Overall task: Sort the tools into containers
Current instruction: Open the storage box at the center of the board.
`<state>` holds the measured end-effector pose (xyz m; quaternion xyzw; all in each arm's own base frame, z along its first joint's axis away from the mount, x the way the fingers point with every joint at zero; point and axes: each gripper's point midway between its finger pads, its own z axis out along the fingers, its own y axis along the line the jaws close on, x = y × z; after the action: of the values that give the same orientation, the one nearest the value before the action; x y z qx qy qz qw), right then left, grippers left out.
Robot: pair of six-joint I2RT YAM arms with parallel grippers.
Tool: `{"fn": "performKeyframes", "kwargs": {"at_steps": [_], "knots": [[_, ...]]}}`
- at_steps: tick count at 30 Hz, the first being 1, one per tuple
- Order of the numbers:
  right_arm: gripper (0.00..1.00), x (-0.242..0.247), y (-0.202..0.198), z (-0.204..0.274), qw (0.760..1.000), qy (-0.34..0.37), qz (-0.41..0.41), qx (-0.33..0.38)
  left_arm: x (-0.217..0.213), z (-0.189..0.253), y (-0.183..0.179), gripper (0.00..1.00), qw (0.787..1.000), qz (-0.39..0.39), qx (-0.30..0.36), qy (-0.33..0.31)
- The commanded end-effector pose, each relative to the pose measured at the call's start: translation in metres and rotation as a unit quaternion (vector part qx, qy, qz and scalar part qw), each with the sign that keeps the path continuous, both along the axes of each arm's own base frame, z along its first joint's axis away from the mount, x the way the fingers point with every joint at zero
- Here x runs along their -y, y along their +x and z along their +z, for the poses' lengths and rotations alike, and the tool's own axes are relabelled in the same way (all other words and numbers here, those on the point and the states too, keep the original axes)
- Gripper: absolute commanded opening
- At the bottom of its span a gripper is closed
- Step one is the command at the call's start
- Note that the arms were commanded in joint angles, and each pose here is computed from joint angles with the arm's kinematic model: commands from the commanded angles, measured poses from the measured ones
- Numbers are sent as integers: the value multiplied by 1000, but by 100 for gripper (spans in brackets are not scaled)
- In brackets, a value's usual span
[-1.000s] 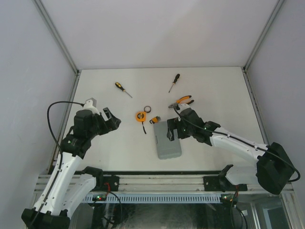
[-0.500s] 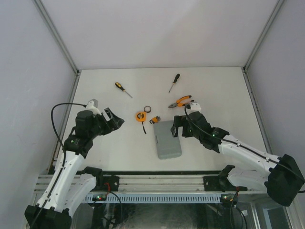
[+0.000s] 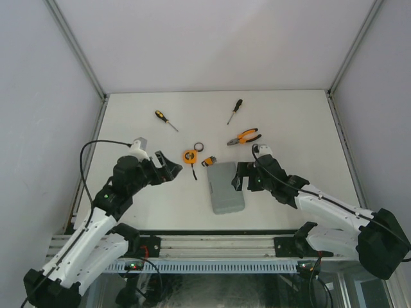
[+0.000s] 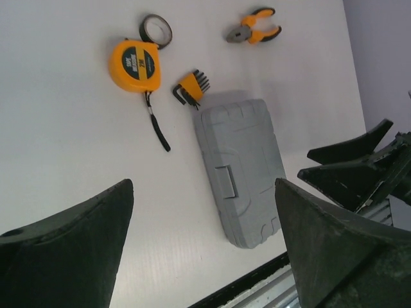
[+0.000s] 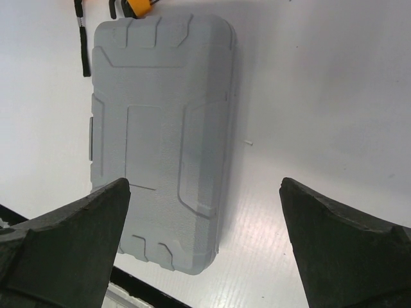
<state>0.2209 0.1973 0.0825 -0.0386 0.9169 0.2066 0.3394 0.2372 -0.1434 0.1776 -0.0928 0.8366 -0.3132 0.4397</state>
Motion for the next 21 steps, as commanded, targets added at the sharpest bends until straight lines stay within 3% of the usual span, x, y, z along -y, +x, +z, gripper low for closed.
{"fn": "performKeyframes", "kwargs": {"at_steps": [1,13,21], "knots": [[98,-18,6,8,999,45,4,0,26,-1,-1,90,1000,-11,-1,4],[91,-29,3,-7,996,86,-12,-32,86,-42,-8,70,994,-34,-60,83],[82,-33,-4,-17,994,95,-13,-48,114,-56,-6,66,989,-58,-85,104]]}}
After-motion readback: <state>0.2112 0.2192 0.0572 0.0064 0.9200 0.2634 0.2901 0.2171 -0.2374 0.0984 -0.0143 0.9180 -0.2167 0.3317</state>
